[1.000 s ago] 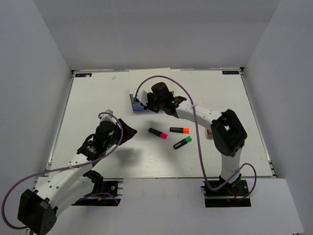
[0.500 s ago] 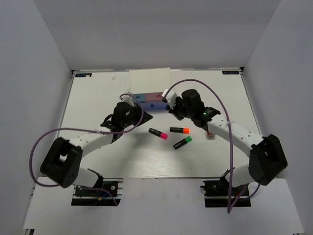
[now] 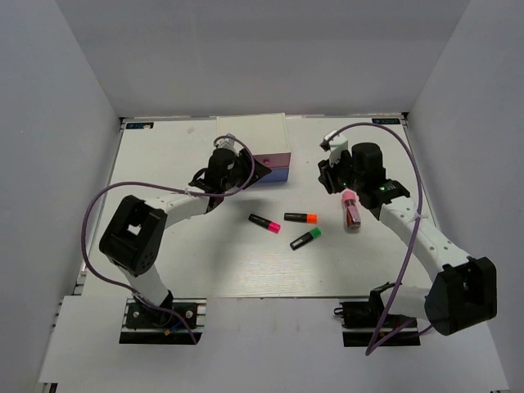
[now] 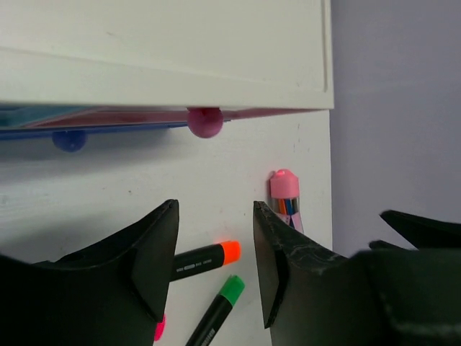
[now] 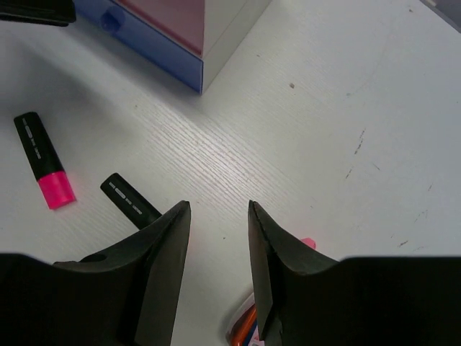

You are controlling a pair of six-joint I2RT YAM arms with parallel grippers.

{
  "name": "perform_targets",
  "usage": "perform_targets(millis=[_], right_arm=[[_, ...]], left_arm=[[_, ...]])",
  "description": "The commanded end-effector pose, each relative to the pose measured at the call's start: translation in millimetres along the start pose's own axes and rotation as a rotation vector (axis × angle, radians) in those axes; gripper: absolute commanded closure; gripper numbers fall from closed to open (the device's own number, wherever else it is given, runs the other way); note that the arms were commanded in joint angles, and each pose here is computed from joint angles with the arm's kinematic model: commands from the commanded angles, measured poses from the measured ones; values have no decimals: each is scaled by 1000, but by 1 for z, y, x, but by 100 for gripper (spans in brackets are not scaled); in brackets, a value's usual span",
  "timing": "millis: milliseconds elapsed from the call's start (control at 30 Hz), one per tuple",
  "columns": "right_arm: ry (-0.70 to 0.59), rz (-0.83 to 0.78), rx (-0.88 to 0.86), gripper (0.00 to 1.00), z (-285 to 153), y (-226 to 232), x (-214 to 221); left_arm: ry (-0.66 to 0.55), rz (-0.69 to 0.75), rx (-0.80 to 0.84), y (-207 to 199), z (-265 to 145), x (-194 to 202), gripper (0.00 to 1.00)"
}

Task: Sort the stationery into containers
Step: Open the drawer

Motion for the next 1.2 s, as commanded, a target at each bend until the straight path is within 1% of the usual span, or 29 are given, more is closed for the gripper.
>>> perform_targets(millis=[0, 33, 167, 233, 367, 400, 500, 667, 733, 767, 800, 900, 967, 1000, 1100, 1167], right_arm=[[-39, 59, -15, 56, -12, -2, -4], [-41, 63, -13, 57, -12, -3, -3], [-41, 81, -1, 57, -16, -8, 4], [-49, 86, 5, 57, -20, -11, 5], [-47, 90, 11, 57, -23, -15, 8], [-42, 91, 14, 57, -23, -16, 11], [-38, 95, 15, 57, -23, -19, 14], [-29, 104, 18, 57, -21, -23, 19], [-26, 110, 22, 57, -21, -24, 21], [-27, 115, 23, 58, -21, -25, 21], [-24, 120, 24, 58, -21, -25, 22], [-20, 124, 24, 58, -21, -26, 24], [-22, 126, 28, 58, -22, -28, 25], [-19, 127, 29, 58, -22, -28, 26], [-18, 129, 29, 58, -23, -29, 27], [-16, 130, 32, 58, -22, -30, 30]], left_arm=[[-32, -9, -22, -4, 8, -10, 44], [-33, -9, -21, -3, 13, -10, 44], [-51, -10, -46, 1, 28, -13, 42], [-89, -16, -40, -1, 31, -19, 40], [-147, -8, -58, -3, 39, -19, 40], [-138, -9, -66, 1, 41, -16, 40], [-176, -8, -63, -1, 45, -22, 40], [-177, -14, -50, -5, 51, -21, 42], [-194, -15, -71, -5, 52, -25, 45], [-199, -16, -83, -5, 52, -27, 45], [-206, -17, -90, -4, 52, -28, 50], [-224, -18, -110, -4, 53, -32, 56], [-232, -18, -118, -3, 53, -33, 62], [-240, -19, -127, -2, 53, -34, 67], [-241, -19, -126, -2, 48, -34, 74], [-241, -19, -126, -2, 45, -33, 81]])
Point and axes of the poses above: each gripper's point midway between its finger pads, its own z axis out along the fingers, its own y axis along the line the jaws close on, x = y × z, the point moved 7 cm from there along -z, back along the fingers, and after that the axes turned 13 degrees about z, right-handed, at the moved point
